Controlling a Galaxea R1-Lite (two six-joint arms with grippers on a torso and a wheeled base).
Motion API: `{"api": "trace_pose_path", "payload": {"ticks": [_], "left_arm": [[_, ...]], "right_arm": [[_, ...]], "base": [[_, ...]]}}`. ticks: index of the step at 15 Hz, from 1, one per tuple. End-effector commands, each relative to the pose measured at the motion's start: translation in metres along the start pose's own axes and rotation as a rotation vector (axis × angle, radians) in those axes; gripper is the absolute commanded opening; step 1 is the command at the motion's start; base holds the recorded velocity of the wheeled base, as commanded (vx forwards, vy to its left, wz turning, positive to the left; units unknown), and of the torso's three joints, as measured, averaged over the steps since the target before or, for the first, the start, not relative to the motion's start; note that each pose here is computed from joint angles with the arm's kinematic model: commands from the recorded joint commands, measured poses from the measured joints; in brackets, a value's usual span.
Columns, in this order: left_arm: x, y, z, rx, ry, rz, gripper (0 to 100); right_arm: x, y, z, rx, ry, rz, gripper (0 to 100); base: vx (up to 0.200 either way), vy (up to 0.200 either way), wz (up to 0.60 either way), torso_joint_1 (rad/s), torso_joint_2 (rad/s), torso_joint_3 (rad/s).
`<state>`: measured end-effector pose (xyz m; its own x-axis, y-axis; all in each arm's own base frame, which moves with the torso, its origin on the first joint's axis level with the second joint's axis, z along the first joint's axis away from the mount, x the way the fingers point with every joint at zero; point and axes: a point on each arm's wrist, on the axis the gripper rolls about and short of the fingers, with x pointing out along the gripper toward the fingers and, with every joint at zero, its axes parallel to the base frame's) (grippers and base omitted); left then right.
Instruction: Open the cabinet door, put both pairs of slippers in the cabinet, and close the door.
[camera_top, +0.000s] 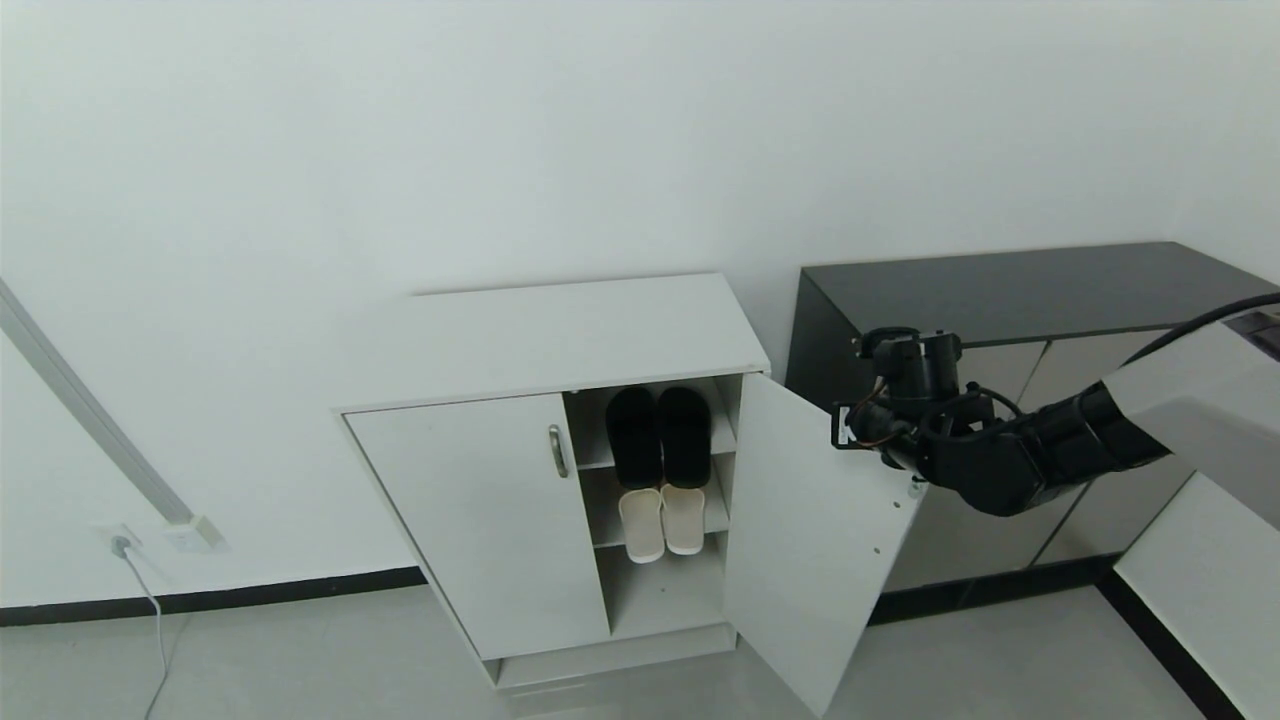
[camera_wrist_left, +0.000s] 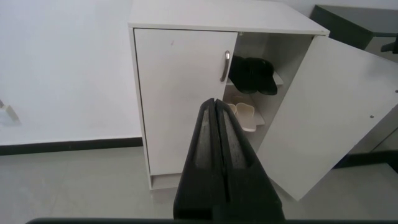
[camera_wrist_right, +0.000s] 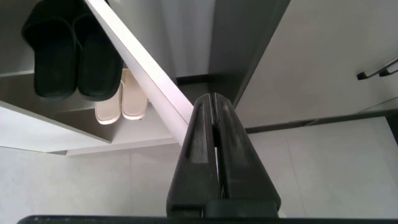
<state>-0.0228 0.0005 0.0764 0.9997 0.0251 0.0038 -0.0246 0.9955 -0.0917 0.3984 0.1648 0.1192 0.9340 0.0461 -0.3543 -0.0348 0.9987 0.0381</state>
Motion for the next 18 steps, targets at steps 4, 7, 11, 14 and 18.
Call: {"api": "trace_pose_path", "payload": {"ticks": [4,7,11,14,18], "left_arm": [[0.000,0.000,0.000,0.000,0.001,0.001,0],[0.000,0.000,0.000,0.000,0.001,0.001,0],[0.000,0.000,0.000,-0.002,0.001,0.001,0],[0.000,0.000,0.000,0.000,0.001,0.001,0],[0.000,0.000,0.000,-0.002,0.001,0.001,0]], "right_arm": [[0.011,-0.001,-0.007,0.001,0.001,-0.010,0],[0.013,-0.002,-0.008,0.002,0.004,-0.009,0],[0.010,0.000,-0.009,0.000,0.009,-0.004,0],[-0.009,0.015,-0.010,-0.017,0.014,0.036,0],[-0.032,0.047,-0.020,-0.047,0.028,0.116,0]], "base": [[0.000,0.000,0.00,0.000,0.00,0.000],[0.000,0.000,0.00,0.000,0.00,0.000],[0.000,0.000,0.00,0.000,0.00,0.000],[0.000,0.000,0.00,0.000,0.00,0.000],[0.000,0.000,0.00,0.000,0.00,0.000]]}}
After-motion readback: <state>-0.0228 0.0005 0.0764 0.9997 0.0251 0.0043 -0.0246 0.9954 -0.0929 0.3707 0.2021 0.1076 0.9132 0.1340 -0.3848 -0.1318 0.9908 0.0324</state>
